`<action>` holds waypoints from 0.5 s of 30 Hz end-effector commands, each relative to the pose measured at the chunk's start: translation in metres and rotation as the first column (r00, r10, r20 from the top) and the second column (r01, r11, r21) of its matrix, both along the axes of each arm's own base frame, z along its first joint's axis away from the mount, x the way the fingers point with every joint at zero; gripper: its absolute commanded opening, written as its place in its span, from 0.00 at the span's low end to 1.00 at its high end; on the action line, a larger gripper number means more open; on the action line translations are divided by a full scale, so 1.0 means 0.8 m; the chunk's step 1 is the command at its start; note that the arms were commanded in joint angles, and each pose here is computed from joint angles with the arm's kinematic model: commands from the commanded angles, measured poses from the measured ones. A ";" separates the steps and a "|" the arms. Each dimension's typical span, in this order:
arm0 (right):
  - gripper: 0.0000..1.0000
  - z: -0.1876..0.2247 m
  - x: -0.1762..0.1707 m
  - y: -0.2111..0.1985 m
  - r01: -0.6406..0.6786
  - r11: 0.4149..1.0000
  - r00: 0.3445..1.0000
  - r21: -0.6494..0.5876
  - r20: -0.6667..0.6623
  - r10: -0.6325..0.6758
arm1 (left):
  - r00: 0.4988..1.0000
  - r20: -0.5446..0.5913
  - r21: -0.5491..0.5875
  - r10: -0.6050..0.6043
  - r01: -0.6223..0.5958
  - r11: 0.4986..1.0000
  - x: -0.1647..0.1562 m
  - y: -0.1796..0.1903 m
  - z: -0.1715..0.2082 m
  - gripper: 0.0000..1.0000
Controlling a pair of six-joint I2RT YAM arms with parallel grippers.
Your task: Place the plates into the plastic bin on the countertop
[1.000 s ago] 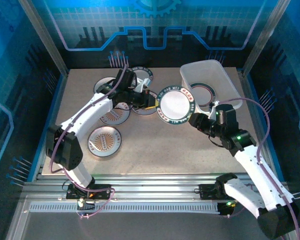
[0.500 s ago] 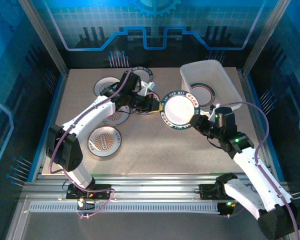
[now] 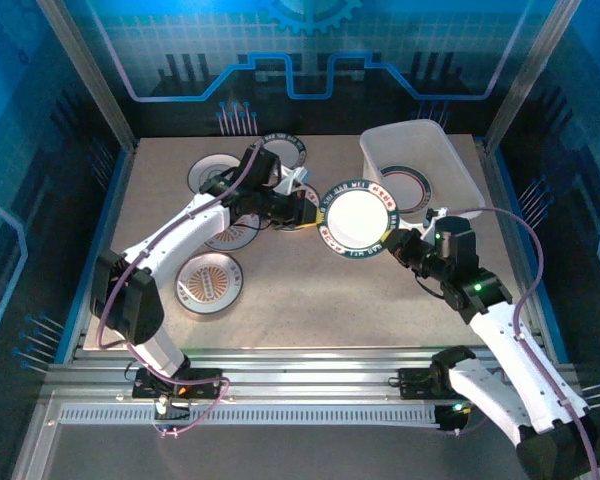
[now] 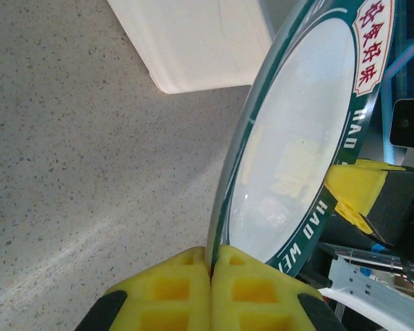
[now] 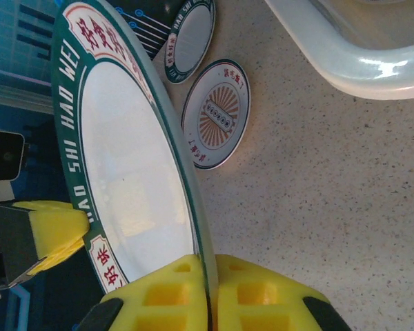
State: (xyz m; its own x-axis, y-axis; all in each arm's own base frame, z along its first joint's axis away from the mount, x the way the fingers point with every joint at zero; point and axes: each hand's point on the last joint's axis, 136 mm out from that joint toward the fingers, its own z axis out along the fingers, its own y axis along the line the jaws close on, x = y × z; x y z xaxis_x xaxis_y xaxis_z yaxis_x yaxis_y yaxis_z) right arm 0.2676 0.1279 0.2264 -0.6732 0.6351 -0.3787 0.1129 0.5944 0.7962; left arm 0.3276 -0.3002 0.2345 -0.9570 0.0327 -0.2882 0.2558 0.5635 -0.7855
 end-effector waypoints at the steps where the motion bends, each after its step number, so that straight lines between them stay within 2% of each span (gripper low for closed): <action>1: 0.04 0.001 0.003 -0.003 0.021 1.000 1.000 -0.011 0.023 -0.021 | 0.999 0.045 -0.044 -0.030 0.032 0.999 -0.019 -0.003 0.027 0.11; 3: 0.00 0.004 0.003 -0.001 0.017 1.000 0.999 -0.008 0.031 -0.016 | 0.999 0.043 -0.044 -0.027 0.028 0.999 -0.020 -0.003 0.026 0.15; 12: 0.00 0.024 0.008 -0.003 0.021 1.000 0.997 -0.019 0.069 -0.019 | 0.998 0.061 -0.035 0.013 -0.011 0.999 -0.015 0.003 0.033 0.49; 15: 0.00 0.027 0.009 -0.003 0.025 1.000 0.997 -0.014 0.072 -0.024 | 0.997 0.062 -0.039 0.037 -0.034 0.999 -0.010 0.007 0.035 0.55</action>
